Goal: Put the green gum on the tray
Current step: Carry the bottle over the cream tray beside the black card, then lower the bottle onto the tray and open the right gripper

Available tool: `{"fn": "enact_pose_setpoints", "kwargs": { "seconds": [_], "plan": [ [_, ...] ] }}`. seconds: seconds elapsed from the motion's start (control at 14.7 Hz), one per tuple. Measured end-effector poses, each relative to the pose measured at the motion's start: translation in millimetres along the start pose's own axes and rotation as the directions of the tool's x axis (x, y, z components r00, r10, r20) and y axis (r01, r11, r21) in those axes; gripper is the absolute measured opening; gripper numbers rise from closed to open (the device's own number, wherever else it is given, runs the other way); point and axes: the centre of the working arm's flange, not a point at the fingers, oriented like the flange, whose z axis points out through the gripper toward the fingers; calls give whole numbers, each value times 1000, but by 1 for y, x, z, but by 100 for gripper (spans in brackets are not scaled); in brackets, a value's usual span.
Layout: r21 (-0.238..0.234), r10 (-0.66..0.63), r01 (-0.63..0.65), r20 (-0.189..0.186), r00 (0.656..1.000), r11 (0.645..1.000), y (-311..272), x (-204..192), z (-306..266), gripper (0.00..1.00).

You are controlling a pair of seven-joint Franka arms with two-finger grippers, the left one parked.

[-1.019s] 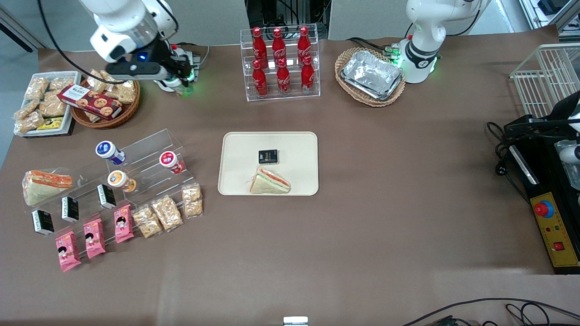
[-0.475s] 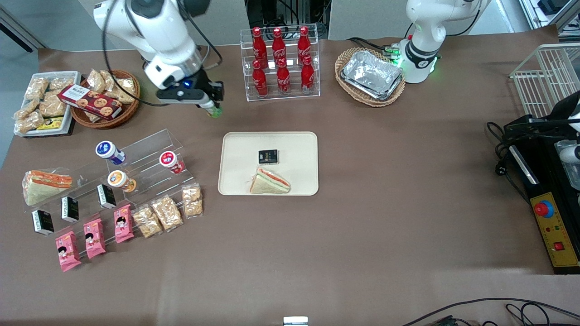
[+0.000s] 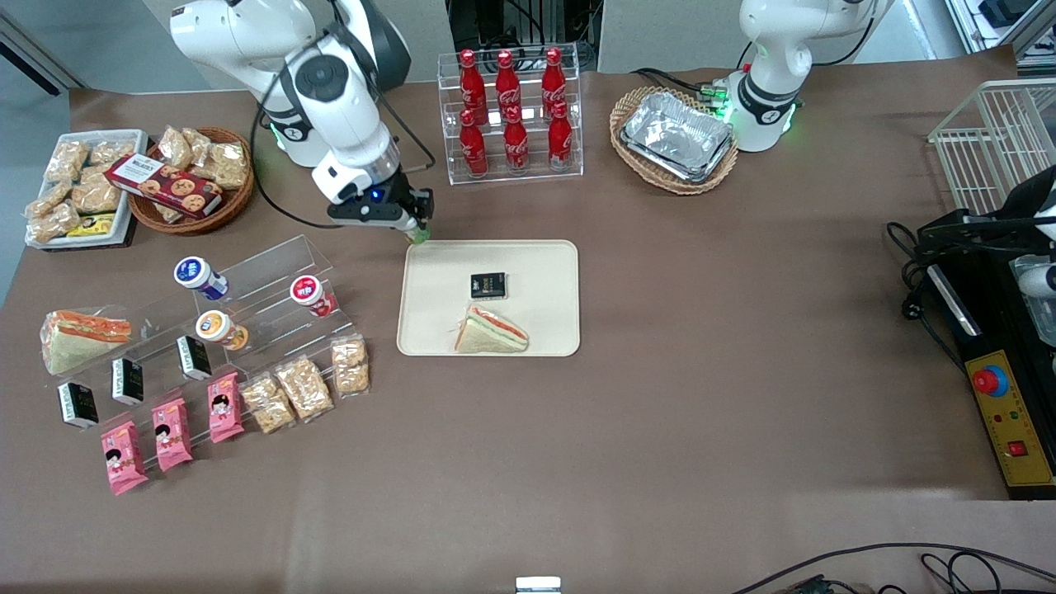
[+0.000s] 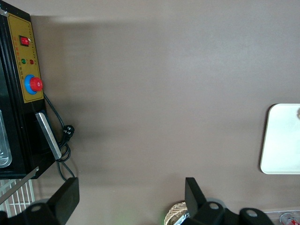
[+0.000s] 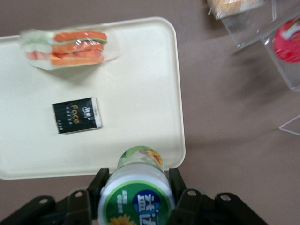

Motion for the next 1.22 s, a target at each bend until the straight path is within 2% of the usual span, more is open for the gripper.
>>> {"fn": "enact_pose_setpoints", "kwargs": {
  "seconds": [0.27, 0.88, 1.22],
  "plan": [
    [29, 28, -28, 16, 999, 999, 8, -8, 52, 58],
    [84, 59, -65, 77, 995, 994, 8, -8, 109, 58],
    [84, 63, -69, 70, 996, 994, 23, 5, 128, 58]
  ]
}}
